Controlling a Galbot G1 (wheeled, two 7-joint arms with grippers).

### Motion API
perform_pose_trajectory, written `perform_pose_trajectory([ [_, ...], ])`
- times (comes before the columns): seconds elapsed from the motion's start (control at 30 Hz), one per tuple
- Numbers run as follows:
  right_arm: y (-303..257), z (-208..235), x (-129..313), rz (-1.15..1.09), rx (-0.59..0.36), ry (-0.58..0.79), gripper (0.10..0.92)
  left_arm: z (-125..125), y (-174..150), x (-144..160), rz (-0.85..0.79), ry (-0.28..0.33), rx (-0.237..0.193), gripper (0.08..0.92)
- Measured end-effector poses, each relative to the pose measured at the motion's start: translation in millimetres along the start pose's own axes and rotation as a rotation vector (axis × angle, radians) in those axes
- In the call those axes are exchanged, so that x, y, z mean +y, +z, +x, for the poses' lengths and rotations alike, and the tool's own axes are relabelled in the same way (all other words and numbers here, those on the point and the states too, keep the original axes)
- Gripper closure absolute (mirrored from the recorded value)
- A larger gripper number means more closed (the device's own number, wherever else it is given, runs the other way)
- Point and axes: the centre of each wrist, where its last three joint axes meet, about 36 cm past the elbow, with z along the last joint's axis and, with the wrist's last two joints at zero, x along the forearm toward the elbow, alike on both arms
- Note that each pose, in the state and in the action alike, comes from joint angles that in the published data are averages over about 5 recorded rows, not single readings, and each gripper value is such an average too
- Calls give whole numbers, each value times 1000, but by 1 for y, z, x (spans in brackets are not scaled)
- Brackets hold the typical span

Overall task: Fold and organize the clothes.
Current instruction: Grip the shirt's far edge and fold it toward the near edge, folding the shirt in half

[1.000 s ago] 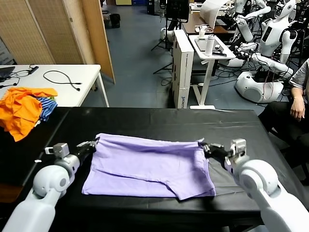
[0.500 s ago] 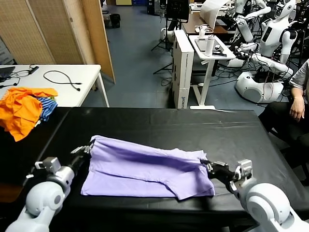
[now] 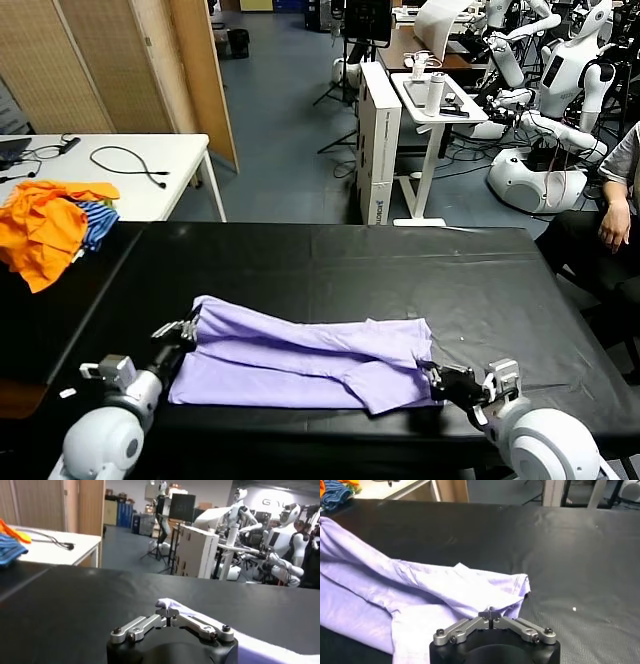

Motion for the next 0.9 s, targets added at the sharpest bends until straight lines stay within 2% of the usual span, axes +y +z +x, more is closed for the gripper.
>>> perform_pose_trajectory([
  [0.13, 2, -2, 1, -1, 8, -3, 882, 9, 19, 2, -61, 2, -71, 852],
  [0.33, 3, -5, 0, 3, 17, -6, 882, 19, 52, 4, -113, -2, -150, 852],
  [0.5, 2, -7, -3, 7, 22, -3, 882, 25, 71, 5, -121, -24, -184, 845],
  [0.57, 3, -8, -4, 6, 24, -2, 882, 27, 74, 5, -122, -30, -190, 802],
  [0.9, 5, -10, -6, 4, 34, 1, 882, 38, 68, -5, -168, -2, -205, 241],
])
